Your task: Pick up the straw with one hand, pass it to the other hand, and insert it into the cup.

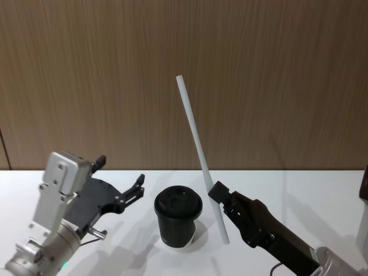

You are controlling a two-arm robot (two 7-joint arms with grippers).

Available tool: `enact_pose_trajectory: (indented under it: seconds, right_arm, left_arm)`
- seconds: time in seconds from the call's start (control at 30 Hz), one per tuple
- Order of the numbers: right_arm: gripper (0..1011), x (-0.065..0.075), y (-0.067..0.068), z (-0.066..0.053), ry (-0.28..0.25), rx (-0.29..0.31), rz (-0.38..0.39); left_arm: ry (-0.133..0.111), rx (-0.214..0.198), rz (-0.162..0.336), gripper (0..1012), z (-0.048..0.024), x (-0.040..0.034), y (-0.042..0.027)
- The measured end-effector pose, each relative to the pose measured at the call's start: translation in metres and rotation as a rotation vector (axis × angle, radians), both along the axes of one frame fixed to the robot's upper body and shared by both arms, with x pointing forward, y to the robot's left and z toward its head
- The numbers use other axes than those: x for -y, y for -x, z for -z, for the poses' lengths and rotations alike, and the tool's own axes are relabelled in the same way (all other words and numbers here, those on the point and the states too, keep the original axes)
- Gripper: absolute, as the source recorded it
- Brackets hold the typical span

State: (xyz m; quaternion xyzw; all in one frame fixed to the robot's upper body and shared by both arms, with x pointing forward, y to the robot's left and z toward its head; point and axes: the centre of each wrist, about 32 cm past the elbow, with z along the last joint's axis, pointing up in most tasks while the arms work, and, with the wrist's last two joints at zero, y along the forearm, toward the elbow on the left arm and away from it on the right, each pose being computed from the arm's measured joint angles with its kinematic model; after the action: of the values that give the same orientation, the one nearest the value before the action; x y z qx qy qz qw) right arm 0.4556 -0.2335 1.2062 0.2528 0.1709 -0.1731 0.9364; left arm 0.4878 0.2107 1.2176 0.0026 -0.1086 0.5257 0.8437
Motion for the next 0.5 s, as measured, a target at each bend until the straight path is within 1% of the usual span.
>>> enact_pose_trajectory:
  seconds: [0.03,0.07,0.13,0.17,0.23,0.27,0.37,0.43,0.47,0.5]
  right_arm:
    - [0,0.0,0.0,0.0,0.0,0.0,0.0]
    - [0,0.0,0.0,0.0,-0.001,0.0,-0.001]
    - [0,0.0,0.0,0.0,-0.001,0.0,-0.001]
    - [0,0.0,0.0,0.0,-0.001,0.0,-0.001]
    - [0,-0.001,0.0,0.0,-0.001,0.0,-0.002]
    - [0,-0.001,0.0,0.0,-0.001,0.0,-0.002]
    - [0,-0.001,0.0,0.0,-0.002,0.0,-0.002]
    - [0,-0.001,0.0,0.0,-0.002,0.0,-0.002]
    - [0,-0.001,0.0,0.0,-0.002,-0.001,-0.003]
    - [0,-0.001,0.0,0.0,-0.002,0.0,-0.003]
  left_arm:
    - [0.004,0.001,0.002,1003,-0.0015,-0.0013,0.0004]
    - [0.013,0.002,0.005,1003,-0.005,-0.0044,0.0014]
    - [0.021,0.003,0.009,1003,-0.0074,-0.0065,0.0022]
    - [0.031,0.005,0.016,1003,-0.0108,-0.0094,0.0033]
    - [0.039,0.006,0.02,1003,-0.0136,-0.0121,0.0043]
    - [0.047,0.009,0.026,1003,-0.0168,-0.0152,0.0053]
    - [0.064,0.008,0.039,1004,-0.0209,-0.0189,0.0071]
    - [0.081,0.007,0.047,1003,-0.0251,-0.0227,0.0089]
    - [0.097,0.002,0.054,1004,-0.0275,-0.025,0.0099]
    - [0.104,0.0,0.056,1002,-0.0287,-0.0261,0.0104]
